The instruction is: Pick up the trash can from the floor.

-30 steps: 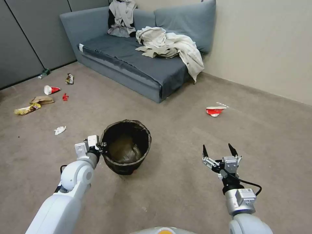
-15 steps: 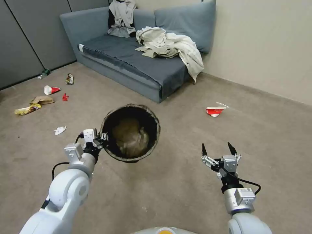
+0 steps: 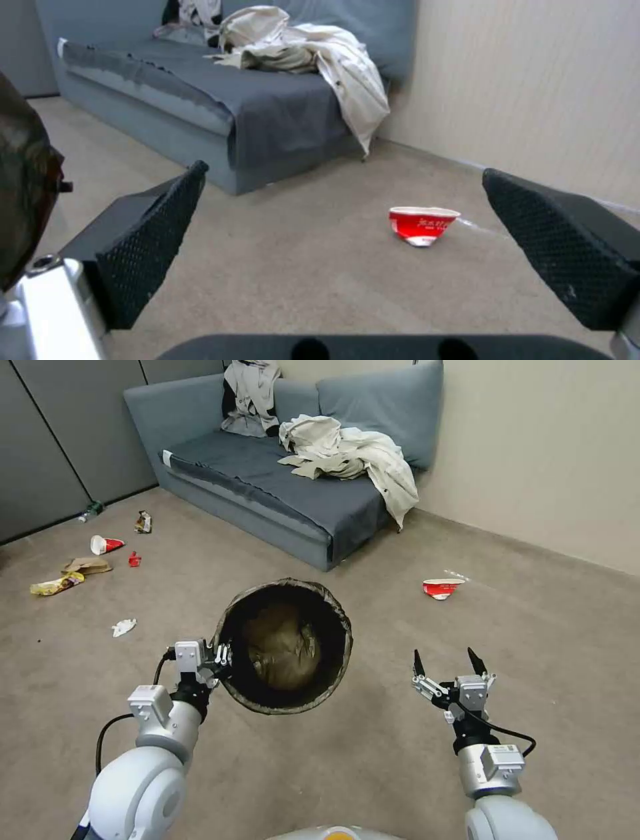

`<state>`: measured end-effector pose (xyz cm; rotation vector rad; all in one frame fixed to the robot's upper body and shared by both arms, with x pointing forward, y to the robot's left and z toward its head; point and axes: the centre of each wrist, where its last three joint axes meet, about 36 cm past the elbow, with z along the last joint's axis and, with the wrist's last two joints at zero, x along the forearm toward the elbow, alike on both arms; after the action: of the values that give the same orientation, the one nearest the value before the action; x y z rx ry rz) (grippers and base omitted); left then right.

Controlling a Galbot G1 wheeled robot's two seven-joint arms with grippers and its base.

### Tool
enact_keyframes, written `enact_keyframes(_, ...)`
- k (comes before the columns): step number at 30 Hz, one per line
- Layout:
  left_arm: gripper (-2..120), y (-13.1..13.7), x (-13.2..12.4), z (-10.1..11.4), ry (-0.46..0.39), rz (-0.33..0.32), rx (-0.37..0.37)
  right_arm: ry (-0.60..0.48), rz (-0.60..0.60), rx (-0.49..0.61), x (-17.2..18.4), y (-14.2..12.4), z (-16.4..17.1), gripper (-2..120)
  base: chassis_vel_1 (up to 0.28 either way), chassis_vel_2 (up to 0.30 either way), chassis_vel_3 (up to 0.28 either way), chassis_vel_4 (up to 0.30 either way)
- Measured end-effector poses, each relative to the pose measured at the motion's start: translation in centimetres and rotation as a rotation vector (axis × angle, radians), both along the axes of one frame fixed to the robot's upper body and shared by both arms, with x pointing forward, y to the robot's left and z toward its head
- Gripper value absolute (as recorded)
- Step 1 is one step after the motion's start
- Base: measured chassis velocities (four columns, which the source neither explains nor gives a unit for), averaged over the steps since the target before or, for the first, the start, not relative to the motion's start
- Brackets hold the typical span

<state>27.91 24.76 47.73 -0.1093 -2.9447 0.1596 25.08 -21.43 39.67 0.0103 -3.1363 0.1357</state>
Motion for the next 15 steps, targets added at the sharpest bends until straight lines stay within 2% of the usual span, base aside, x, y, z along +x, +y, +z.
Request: enact_keyframes(15,3,0.10,0.06,-0.69,0.016,0.007,0.009,-0.015,-0.005,0.000,0.06,0.00,0.23,100,0.000,0.000,0.000,0.000)
